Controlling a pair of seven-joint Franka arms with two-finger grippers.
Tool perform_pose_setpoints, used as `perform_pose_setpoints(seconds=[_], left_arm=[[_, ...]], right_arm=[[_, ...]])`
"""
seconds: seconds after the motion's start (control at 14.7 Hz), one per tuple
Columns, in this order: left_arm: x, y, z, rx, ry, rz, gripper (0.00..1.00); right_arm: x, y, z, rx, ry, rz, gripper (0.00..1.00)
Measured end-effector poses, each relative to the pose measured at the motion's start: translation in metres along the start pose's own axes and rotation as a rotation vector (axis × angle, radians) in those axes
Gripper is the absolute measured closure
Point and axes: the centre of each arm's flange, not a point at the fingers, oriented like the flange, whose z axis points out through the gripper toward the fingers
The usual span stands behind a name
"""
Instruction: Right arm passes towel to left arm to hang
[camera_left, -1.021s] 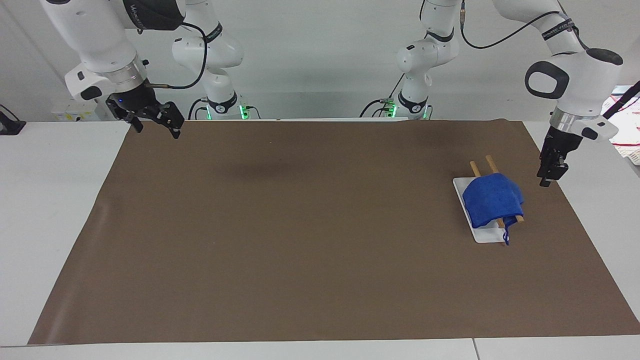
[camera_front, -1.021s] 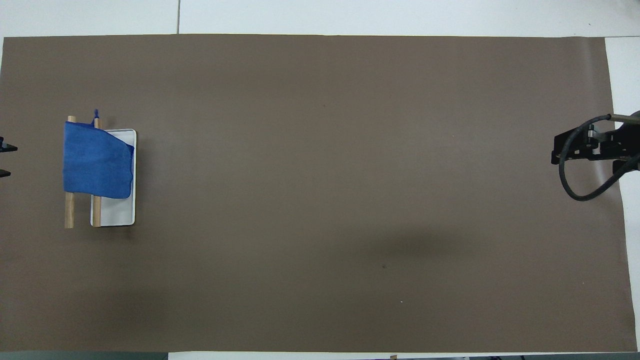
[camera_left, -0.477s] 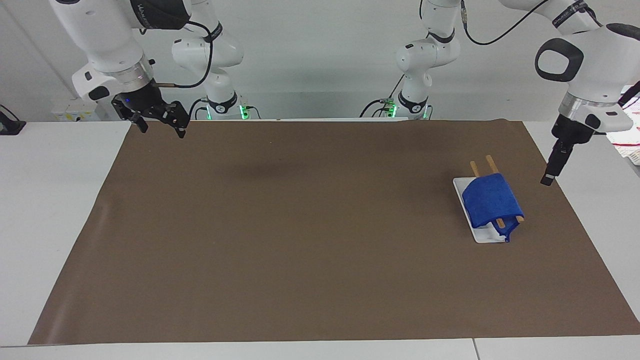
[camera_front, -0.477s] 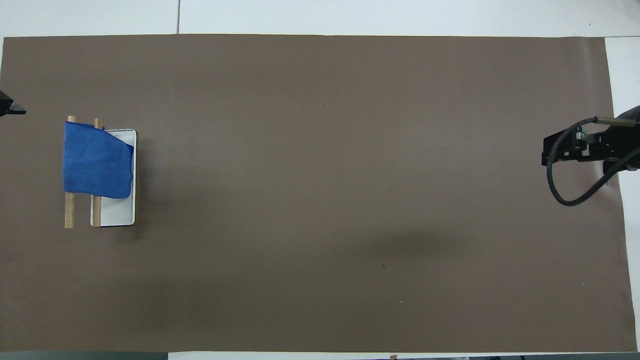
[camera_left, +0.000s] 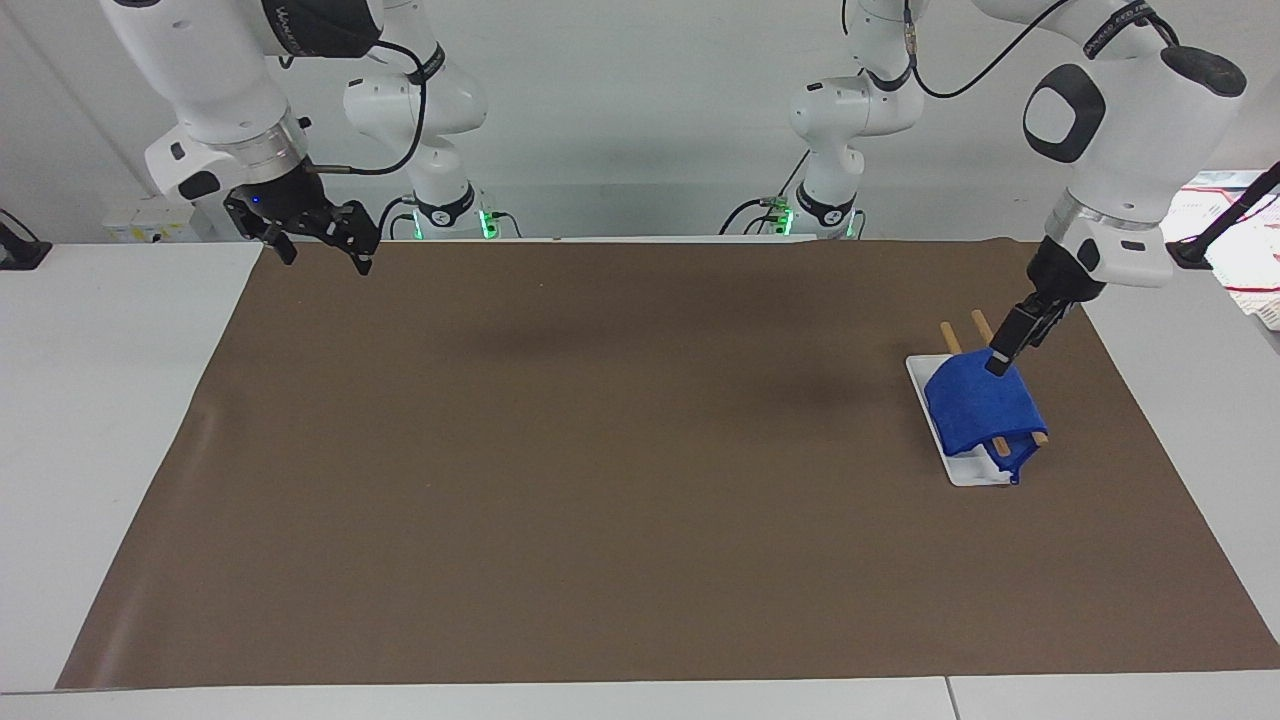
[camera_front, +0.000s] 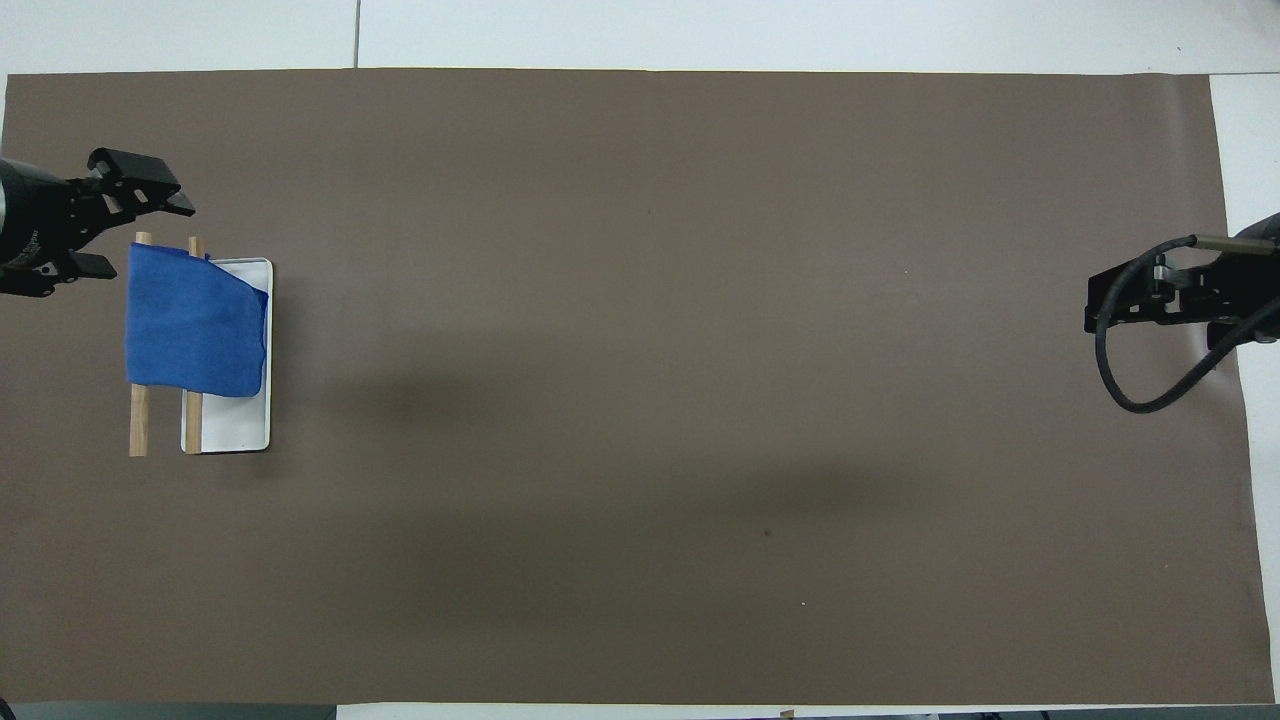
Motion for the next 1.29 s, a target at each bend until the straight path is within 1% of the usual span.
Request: perform_pose_setpoints(seconds=[0.27, 0.61, 0.89, 1.09, 1.29], left_arm=[[-0.013, 0.008, -0.015, 0.034, -0.079, 0.151, 0.00], [-0.018, 0.006, -0.029, 0.049, -0.128, 0.261, 0.00], [-0.021, 0.002, -0.027, 0.052, -0.172, 0.426, 0.00], [-0.026, 0.000, -0.029, 0.053, -0.196, 0.502, 0.00], [-0.034, -0.004, -0.032, 0.056, -0.210, 0.523, 0.00]], right_arm=[[0.001, 0.006, 0.000, 0.001, 0.000, 0.011, 0.00], [0.005, 0.017, -0.001, 0.006, 0.012, 0.032, 0.00], [0.005, 0.016, 0.000, 0.006, 0.013, 0.029, 0.00], [0.005, 0.016, 0.002, 0.005, 0.011, -0.044, 0.00], [0.005, 0.016, 0.002, 0.005, 0.014, -0.085, 0.00]])
